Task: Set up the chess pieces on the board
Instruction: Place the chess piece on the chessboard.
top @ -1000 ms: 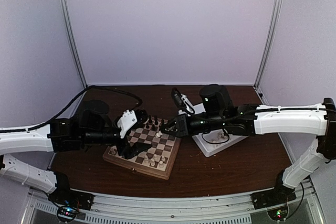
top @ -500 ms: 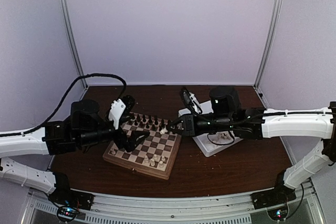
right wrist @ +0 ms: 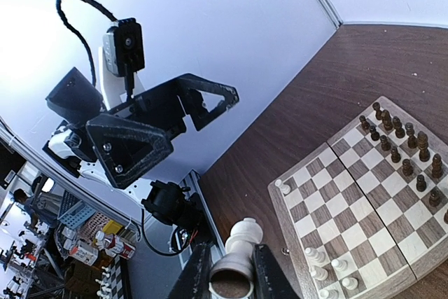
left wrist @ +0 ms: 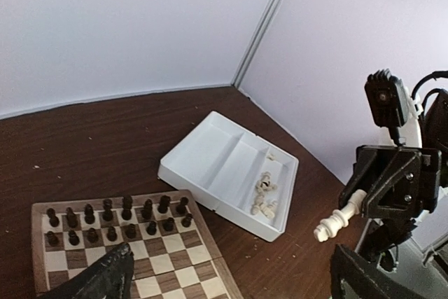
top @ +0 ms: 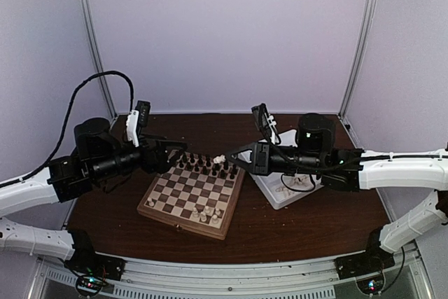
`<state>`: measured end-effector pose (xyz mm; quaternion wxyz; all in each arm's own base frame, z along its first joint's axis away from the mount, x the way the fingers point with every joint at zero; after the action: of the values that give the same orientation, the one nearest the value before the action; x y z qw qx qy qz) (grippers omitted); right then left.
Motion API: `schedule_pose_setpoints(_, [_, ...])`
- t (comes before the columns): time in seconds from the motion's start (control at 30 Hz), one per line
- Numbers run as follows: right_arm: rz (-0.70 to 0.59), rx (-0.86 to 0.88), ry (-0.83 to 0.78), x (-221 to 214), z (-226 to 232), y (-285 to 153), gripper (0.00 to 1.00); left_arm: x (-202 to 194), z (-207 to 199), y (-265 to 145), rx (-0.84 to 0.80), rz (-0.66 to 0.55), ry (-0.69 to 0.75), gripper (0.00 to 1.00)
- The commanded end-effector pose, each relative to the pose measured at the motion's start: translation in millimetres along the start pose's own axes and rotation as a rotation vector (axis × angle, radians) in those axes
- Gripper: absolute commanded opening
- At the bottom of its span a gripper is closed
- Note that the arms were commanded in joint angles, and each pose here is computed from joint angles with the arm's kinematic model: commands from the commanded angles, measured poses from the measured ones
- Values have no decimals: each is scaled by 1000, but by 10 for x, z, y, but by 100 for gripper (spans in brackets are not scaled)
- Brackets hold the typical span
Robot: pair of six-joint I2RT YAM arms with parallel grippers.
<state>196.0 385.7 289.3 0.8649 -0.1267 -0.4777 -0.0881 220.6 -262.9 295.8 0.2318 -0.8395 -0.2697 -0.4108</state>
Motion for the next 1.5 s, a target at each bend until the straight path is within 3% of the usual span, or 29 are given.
schedule_pose_setpoints(0.0, [-82, 29, -24, 197, 82, -38, 0, 148, -167, 86, -94, 14, -126, 98])
schedule_pose_setpoints(0.23, [-78, 12, -63, 226, 80, -51, 0, 257, -271, 144, -162, 46, -154, 97])
schedule_pose_setpoints(0.37, [-90, 4, -86, 264, 92, -85, 0, 309, -346, 172, -202, 35, -193, 91])
schedule_pose_setpoints(0.7, [-164, 37, -170, 399, 216, -220, 0, 471, -502, 319, -318, -1, -468, 87])
schedule_pose_setpoints(0.97, [-223, 55, -205, 521, 297, -297, 0, 501, -661, 414, -467, 3, -586, 78])
schedule_pose_setpoints(1.47, [-371, 115, -201, 822, 437, -318, 0, 464, -939, 473, -570, 57, -595, 68])
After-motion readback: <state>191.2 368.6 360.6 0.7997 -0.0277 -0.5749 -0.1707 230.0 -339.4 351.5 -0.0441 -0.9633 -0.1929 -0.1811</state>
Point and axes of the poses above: each gripper's point midway between its finger pads, its own y axis out along the fingers, its own z axis along the line the jaws close on, x = y × z, the point moved 1 cm from there along -y, back along the fingers, and after that the axes turned 11 degrees about -y, right-handed, at the moved point
